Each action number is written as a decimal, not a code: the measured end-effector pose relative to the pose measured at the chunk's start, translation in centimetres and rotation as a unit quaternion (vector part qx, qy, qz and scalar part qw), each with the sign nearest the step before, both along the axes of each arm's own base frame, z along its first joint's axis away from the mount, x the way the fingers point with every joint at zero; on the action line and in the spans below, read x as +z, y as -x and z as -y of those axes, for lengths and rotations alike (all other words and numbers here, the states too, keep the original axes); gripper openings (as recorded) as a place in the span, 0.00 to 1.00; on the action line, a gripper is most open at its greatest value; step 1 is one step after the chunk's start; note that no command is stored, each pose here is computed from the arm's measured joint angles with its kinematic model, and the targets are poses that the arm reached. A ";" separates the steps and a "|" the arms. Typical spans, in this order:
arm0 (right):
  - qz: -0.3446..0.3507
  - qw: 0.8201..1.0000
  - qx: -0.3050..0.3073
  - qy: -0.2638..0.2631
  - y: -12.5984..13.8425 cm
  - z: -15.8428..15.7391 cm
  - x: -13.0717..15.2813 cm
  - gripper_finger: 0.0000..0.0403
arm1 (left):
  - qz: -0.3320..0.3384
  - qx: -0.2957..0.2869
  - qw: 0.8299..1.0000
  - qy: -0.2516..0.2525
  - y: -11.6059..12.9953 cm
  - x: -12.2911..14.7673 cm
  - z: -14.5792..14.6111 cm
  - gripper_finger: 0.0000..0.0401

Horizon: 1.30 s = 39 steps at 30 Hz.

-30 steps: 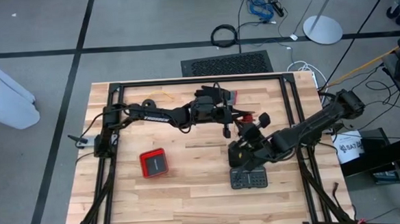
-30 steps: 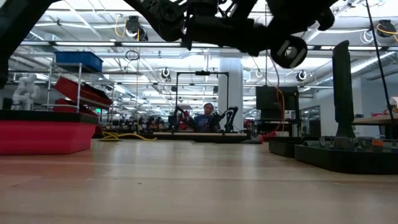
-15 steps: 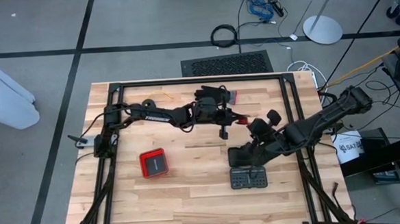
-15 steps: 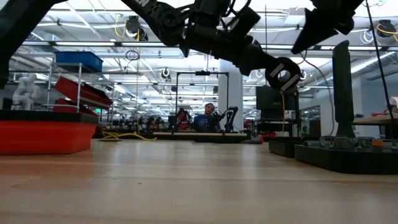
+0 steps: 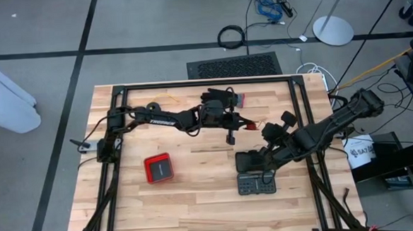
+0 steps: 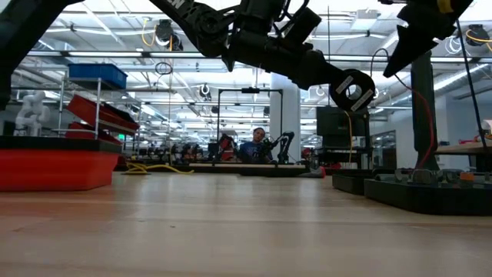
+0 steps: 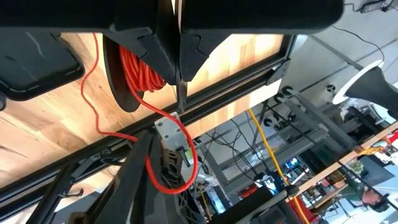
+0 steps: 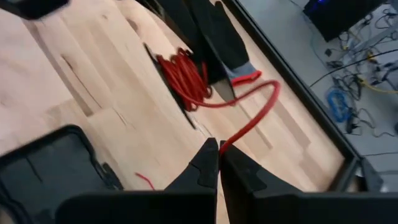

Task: Coil cords
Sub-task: Coil the red wire onto the spool

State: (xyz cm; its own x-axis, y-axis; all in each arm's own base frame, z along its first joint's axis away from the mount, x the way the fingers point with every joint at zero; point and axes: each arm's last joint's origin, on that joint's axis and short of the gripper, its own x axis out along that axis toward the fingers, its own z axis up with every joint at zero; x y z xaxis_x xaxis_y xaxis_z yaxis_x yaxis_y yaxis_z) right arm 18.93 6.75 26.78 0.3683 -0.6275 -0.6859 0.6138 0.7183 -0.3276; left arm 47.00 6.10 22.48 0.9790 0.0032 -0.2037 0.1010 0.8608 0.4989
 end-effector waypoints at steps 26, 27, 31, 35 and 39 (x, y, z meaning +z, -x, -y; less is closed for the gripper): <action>0.169 0.976 -0.114 0.082 -0.4 1.9 -9.2 0.00 | 0.132 -0.017 0.983 0.125 0.8 4.4 -1.2 0.00; 0.176 0.974 -0.118 0.086 -0.6 2.1 -9.1 0.00 | 0.138 -0.017 0.982 0.127 0.8 4.5 -1.2 0.00; 0.209 0.966 -0.121 0.097 -1.6 2.3 -8.8 0.00 | 0.157 -0.008 0.980 0.123 0.8 4.8 -1.2 0.00; 0.230 0.961 -0.116 0.100 -3.0 2.9 -8.3 0.00 | 0.182 -0.005 0.975 0.128 0.7 4.9 -1.3 0.00; 0.246 0.956 -0.113 0.110 -4.0 3.3 -7.8 0.00 | 0.188 -0.003 0.973 0.137 0.7 5.0 -1.3 0.00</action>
State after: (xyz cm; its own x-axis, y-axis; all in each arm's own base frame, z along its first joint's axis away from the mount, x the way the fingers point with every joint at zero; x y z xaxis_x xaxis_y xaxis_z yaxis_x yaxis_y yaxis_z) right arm 22.93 3.50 18.98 0.4509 -0.8380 -0.3074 0.8635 0.4967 -0.0873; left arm 46.31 7.38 27.45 0.9844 -0.0068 0.1757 -0.0387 0.9663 0.2544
